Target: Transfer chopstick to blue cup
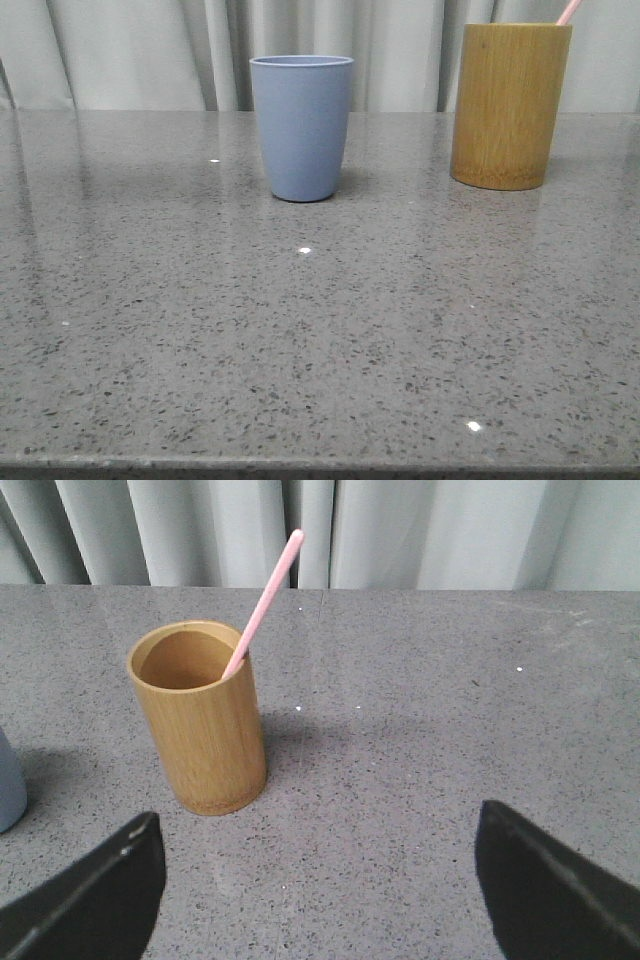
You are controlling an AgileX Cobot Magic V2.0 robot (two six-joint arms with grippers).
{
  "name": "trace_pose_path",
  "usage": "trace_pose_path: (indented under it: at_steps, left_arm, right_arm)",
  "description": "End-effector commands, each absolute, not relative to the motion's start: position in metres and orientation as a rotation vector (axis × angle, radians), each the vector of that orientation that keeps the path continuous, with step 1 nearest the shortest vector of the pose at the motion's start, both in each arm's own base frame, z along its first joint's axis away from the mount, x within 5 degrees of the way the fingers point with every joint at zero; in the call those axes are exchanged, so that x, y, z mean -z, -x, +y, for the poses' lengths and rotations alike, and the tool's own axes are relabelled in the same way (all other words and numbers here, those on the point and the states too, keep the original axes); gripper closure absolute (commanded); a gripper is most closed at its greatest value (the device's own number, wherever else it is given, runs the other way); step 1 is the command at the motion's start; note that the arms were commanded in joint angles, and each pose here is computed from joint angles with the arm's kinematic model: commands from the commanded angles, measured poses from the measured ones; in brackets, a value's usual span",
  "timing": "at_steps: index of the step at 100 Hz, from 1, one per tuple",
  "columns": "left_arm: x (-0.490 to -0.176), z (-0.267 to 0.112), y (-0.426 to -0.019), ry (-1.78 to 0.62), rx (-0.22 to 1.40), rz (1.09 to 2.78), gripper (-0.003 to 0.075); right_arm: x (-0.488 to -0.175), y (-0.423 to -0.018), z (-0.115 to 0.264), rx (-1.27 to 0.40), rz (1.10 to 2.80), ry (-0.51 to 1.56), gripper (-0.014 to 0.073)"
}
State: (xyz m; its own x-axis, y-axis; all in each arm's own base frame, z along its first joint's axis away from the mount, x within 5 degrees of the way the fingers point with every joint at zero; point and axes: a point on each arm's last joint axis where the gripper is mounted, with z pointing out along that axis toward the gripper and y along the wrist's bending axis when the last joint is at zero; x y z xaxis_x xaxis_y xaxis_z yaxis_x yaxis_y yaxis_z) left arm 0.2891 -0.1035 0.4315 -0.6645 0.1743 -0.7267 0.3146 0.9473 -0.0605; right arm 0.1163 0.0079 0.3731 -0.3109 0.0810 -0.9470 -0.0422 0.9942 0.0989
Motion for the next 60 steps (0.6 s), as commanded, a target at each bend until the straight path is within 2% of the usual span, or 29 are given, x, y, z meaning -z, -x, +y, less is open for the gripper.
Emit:
trace_pose_path:
  at_steps: [1,30,60]
  left_arm:
    - [-0.451,-0.085,-0.266,-0.268,0.240,2.156,0.0122]
    - [-0.416,-0.030,-0.193,-0.092,0.150,2.113,0.0121]
    - [-0.372,-0.014,-0.125,-0.033,0.126,2.100,0.0122]
  right_arm:
    - [-0.392,-0.118,0.008,-0.121,1.773,-0.024,-0.0029]
    - [-0.392,-0.118,0.008,-0.121,1.773,-0.024,-0.0029]
    - [-0.391,-0.118,0.008,-0.121,1.774,-0.024,-0.0029]
